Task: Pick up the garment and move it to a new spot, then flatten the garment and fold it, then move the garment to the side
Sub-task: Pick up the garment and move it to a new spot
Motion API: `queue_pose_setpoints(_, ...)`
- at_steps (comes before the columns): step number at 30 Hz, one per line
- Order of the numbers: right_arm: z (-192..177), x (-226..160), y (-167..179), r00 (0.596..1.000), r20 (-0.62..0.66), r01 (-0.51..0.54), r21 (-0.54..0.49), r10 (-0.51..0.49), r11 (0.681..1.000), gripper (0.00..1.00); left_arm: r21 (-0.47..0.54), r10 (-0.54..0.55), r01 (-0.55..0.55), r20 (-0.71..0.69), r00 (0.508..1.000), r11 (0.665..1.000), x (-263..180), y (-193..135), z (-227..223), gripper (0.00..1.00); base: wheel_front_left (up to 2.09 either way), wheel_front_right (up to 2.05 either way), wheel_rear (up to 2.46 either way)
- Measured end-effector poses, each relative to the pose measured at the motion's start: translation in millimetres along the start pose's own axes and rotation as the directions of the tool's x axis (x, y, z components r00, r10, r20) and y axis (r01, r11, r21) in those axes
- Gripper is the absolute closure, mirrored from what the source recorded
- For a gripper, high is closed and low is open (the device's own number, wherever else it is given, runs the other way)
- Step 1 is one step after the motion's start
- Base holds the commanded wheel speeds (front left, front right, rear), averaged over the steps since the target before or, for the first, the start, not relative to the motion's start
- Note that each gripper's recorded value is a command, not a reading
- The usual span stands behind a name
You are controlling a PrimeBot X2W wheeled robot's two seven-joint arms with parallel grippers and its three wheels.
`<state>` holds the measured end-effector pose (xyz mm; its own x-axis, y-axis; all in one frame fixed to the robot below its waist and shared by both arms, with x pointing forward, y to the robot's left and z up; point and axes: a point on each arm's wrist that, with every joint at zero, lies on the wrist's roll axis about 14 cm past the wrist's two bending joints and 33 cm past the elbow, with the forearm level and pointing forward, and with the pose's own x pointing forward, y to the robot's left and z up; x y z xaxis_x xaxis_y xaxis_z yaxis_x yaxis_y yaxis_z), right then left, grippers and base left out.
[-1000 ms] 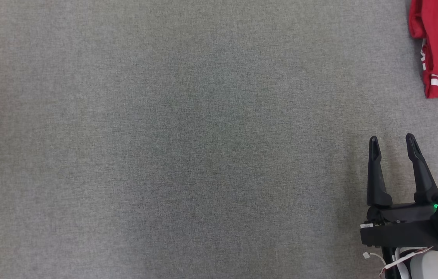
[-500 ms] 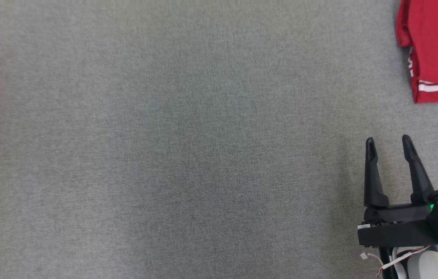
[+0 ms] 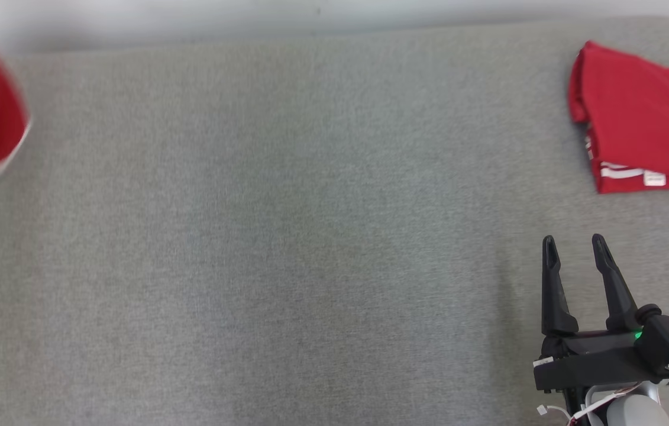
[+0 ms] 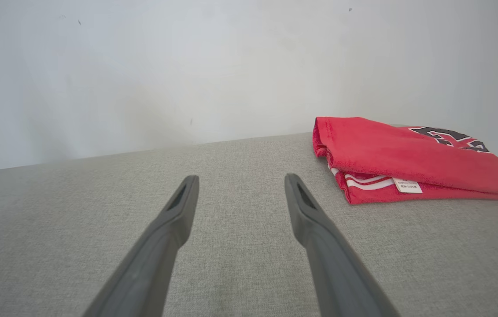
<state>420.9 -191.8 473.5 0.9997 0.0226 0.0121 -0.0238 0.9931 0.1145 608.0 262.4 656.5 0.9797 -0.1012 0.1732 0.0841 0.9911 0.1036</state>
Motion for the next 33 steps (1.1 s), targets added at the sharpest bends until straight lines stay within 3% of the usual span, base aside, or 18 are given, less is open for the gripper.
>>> queue_pose_setpoints(4,12.0,-7.5,-4.8,0.999,0.030,0.018,0.017,-0.018,1.000,0.00,0.009,-0.115,0.114,0.128,0.985,0.993,6.5,-51.1,59.6,1.00,0.00,0.00,0.00)
queue_pose_setpoints(5,18.5,-12.3,-10.9,0.998,0.047,0.037,0.024,-0.038,0.999,0.00,0.006,-0.178,0.180,0.181,0.967,0.984,8.9,-82.2,84.1,1.00,0.00,0.00,0.00)
queue_pose_setpoints(8,26.2,-21.4,-23.7,0.995,0.066,0.077,0.030,-0.079,0.997,0.00,-0.029,-0.271,0.287,0.245,0.931,0.958,10.2,-134.6,111.3,1.00,0.00,0.00,0.00)
queue_pose_setpoints(14,36.4,-43.0,-49.0,0.983,0.086,0.157,0.035,-0.160,0.987,0.00,-0.120,-0.431,0.482,0.297,0.852,0.868,4.0,-232.2,130.2,1.00,0.00,0.00,0.00)
queue_pose_setpoints(21,44.9,-65.7,-75.6,0.964,0.102,0.244,0.028,-0.246,0.969,0.00,-0.197,-0.586,0.656,0.318,0.746,0.729,-23.2,-332.4,119.9,1.00,0.00,0.00,0.00)
queue_pose_setpoints(24,45.3,-69.6,-80.3,0.960,0.102,0.260,0.025,-0.261,0.965,0.00,-0.250,-0.613,0.677,0.291,0.735,0.693,-34.4,-353.1,94.6,1.00,0.00,0.00,0.00)
queue_pose_setpoints(26,44.1,-69.1,-81.3,0.959,0.098,0.263,0.024,-0.264,0.964,0.00,-0.276,-0.621,0.669,0.250,0.743,0.690,-39.4,-356.4,69.2,1.00,0.00,0.00,0.00)
queue_pose_setpoints(33,38.4,-56.9,-70.2,0.970,0.086,0.225,0.023,-0.227,0.974,0.00,-0.401,-0.547,0.530,0.084,0.833,0.747,-67.1,-324.3,-28.5,1.00,0.00,0.00,0.00)
